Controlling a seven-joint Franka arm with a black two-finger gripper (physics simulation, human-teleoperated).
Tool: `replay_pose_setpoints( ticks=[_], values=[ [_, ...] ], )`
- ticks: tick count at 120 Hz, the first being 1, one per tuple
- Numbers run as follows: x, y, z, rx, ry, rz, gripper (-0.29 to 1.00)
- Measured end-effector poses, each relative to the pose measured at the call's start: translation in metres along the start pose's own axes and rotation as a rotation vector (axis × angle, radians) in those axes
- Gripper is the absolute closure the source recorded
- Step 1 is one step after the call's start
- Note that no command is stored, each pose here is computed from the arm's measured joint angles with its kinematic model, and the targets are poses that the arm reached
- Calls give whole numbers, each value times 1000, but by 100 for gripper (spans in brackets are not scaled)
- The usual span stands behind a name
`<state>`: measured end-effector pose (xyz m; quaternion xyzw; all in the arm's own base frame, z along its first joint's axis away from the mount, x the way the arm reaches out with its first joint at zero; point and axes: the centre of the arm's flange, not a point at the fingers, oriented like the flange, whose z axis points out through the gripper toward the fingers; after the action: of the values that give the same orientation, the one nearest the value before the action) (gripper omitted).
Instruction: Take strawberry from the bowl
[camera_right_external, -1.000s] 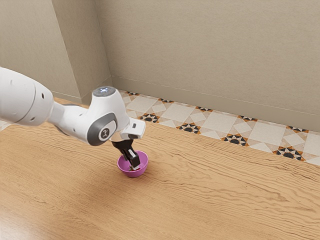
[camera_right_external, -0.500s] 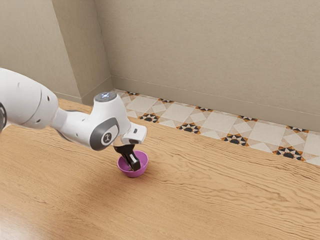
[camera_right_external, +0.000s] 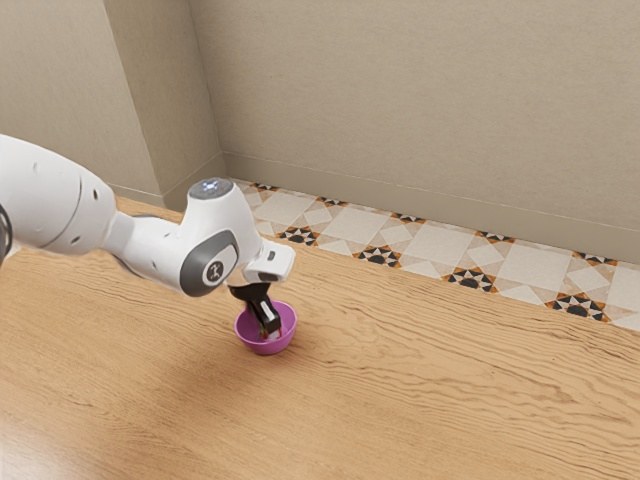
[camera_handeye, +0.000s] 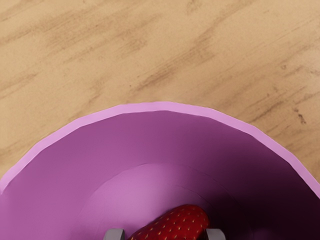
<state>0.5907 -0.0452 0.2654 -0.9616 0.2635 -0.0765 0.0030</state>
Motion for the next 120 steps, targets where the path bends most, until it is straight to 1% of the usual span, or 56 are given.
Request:
replay_pose_setpoints(
  ticks=[20,37,44,52,58,65,75,84,99,110,116,120],
  values=[
    [10,-4,-19,21,31,7,62],
    [18,-3,-56,54,83,16,62],
    [34,12,-74,65,115,48,63],
    [68,49,-84,60,153,120,63],
    [91,80,-73,43,160,172,63],
    [103,105,-48,17,138,207,63],
    [103,119,-9,-16,89,213,64],
    [100,122,8,-31,66,205,64],
    [99,120,10,-41,62,195,38],
    [99,117,4,-40,70,192,25],
    [104,116,-21,-29,94,195,19],
    [108,117,-62,-11,126,201,17]
  ],
)
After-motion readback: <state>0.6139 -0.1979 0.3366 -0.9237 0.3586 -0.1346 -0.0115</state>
